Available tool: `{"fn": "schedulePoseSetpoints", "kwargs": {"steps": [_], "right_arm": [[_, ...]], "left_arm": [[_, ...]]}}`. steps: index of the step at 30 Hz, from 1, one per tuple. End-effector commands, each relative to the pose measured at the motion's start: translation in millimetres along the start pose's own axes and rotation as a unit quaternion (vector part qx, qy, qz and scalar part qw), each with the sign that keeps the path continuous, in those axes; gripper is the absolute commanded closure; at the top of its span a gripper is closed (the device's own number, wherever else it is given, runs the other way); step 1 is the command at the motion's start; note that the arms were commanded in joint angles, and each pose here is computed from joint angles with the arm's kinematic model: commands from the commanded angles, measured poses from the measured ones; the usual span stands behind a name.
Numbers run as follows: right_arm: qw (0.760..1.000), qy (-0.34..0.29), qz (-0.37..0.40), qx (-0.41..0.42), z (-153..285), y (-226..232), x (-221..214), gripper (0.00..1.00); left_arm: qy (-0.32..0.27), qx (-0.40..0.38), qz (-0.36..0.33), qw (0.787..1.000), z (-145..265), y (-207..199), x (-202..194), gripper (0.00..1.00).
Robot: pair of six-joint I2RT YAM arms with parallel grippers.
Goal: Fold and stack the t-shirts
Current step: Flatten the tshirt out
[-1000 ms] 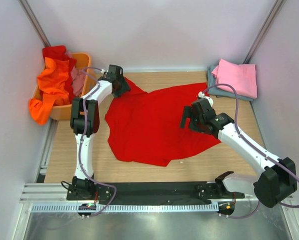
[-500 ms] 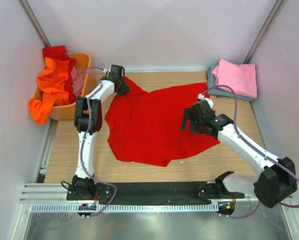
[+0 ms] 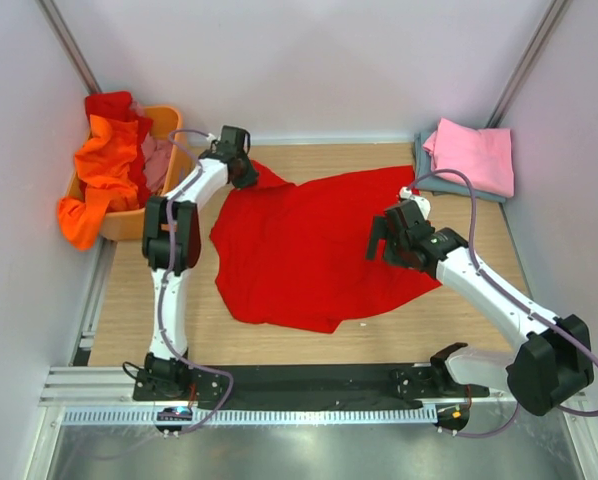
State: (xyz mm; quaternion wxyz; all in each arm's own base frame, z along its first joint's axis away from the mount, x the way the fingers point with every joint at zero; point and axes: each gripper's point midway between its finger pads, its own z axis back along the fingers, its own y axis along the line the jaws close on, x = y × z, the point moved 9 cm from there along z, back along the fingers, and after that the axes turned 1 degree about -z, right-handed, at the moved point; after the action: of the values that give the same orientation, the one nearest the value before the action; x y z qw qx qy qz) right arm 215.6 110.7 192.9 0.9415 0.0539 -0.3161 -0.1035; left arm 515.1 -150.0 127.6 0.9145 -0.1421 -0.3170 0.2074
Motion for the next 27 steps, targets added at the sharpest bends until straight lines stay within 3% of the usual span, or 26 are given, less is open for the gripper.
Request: {"fn": "schedulePoseSetpoints", "kwargs": {"steps": [1, 2, 6, 11, 12, 16, 21, 23, 24, 27], "right_arm": [[0.997, -0.066, -0.017, -0.022, 15, -3, 32, 0.0], [0.996, -0.08, -0.026, -0.027, 20, -4, 40, 0.0], [0.99, -0.114, -0.065, -0.044, 28, -14, 59, 0.0], [0.989, -0.129, -0.071, -0.03, 33, -7, 87, 0.0], [0.989, -0.127, -0.074, -0.031, 31, -6, 92, 0.0], [0.989, -0.126, -0.082, -0.004, 17, 6, 120, 0.0], [0.995, -0.048, -0.044, 0.07, -46, 46, 141, 0.04], [0.995, -0.043, -0.017, 0.092, -57, 69, 157, 0.1], [0.997, 0.0, 0.011, 0.071, -88, 85, 141, 0.1], [0.997, -0.002, 0.053, 0.062, -108, 123, 151, 0.1]], "left_arm": [[-0.045, -0.04, -0.034, 0.998, 99, -30, 16, 1.0], [-0.058, -0.05, -0.041, 0.996, 137, -34, 17, 1.0], [-0.04, -0.02, -0.093, 0.995, 207, -10, -42, 1.0], [0.024, 0.005, -0.153, 0.988, 273, 33, -130, 1.0], [0.011, -0.009, -0.151, 0.988, 296, 42, -137, 1.0], [0.058, -0.006, -0.142, 0.988, 323, 84, -181, 1.0], [0.102, 0.016, -0.115, 0.988, 323, 125, -218, 1.0], [0.097, -0.003, -0.122, 0.988, 332, 122, -219, 1.0], [0.094, -0.005, -0.12, 0.988, 333, 122, -218, 1.0], [0.089, 0.009, -0.128, 0.988, 332, 125, -218, 1.0]]}}
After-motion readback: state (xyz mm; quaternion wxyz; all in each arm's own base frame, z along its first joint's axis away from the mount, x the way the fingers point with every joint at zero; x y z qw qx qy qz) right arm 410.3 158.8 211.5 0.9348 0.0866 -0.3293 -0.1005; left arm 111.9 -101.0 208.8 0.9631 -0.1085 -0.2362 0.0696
